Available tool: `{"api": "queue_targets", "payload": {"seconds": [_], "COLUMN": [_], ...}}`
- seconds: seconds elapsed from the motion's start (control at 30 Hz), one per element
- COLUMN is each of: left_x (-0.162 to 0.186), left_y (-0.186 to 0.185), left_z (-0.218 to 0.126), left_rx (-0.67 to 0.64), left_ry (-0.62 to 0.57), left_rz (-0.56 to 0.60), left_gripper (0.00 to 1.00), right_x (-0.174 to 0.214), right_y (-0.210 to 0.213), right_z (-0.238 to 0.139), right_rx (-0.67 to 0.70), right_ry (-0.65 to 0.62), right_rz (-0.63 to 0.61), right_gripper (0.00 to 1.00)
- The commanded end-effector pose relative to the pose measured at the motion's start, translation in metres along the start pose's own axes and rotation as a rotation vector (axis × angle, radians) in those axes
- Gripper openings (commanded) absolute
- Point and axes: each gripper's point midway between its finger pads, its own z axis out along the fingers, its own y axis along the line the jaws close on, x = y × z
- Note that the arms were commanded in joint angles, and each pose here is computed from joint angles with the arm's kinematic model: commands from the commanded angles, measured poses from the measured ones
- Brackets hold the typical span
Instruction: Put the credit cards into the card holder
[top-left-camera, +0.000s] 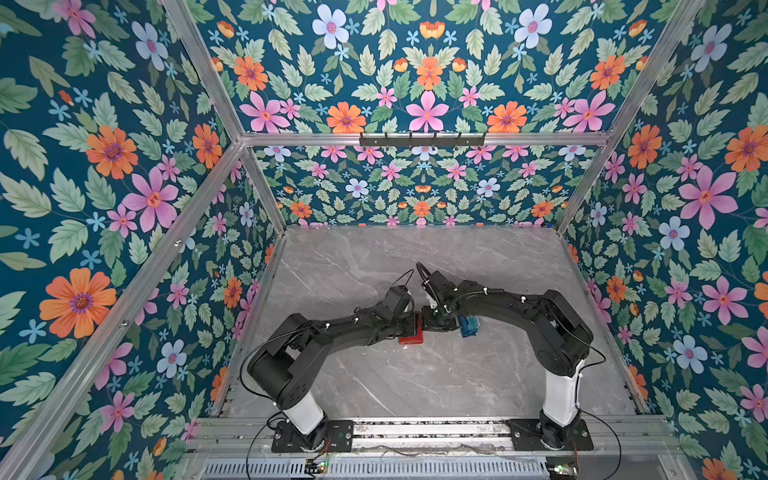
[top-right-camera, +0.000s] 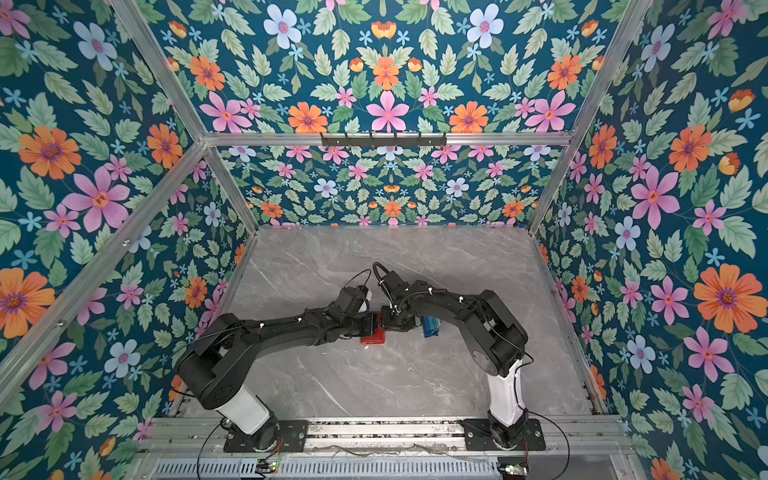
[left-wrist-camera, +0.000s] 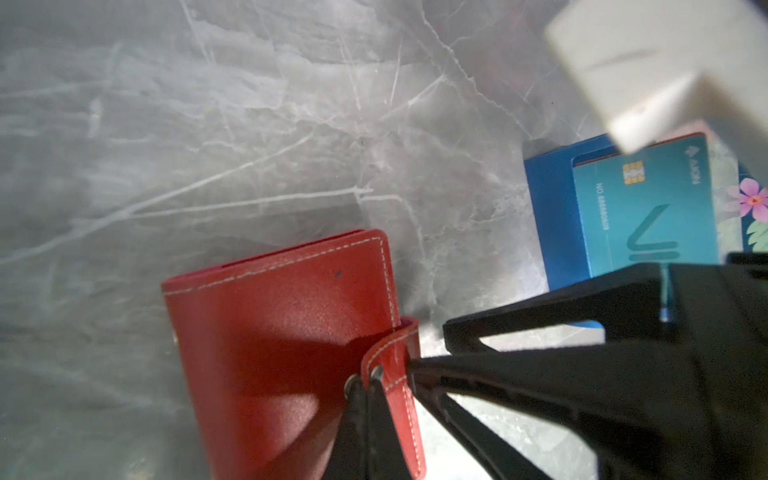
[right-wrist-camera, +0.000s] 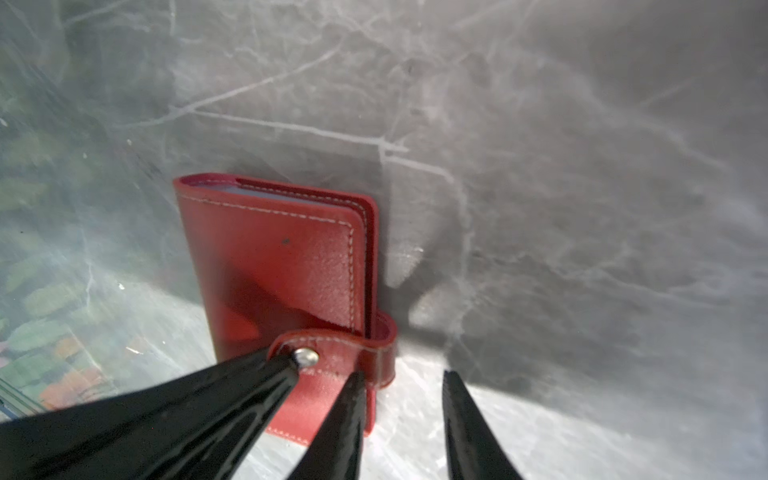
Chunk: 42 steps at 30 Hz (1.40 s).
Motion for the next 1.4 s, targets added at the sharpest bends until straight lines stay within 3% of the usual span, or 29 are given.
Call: {"api": "queue_targets", "payload": {"seconds": [0.0,0.57,1.37], "left_x": [0.000,-0.002,0.001], "left_y": [0.005,0.004,0.011], "left_z": [-0.002,-0.005,-0.008], "left_rx": [-0.031,-0.030,-0.056], "left_ry": [0.002,-0.010,-0.006], "left_rz": [0.002,0.002,-0.019], "left_gripper": [0.00,0.00,0.00], "right_x": [0.003,0.008,0.017], "right_y": [-0.003,0.014,-0.009], "right_z": [0.000,-0.006,0.009], "right_rx": [0.021,-0.065,0.071], "right_ry": [0.011,0.012,0.056], "right_rz": [-0.005,-0.042,-0.023], "right_gripper": [0.34,0.37,0.37]}}
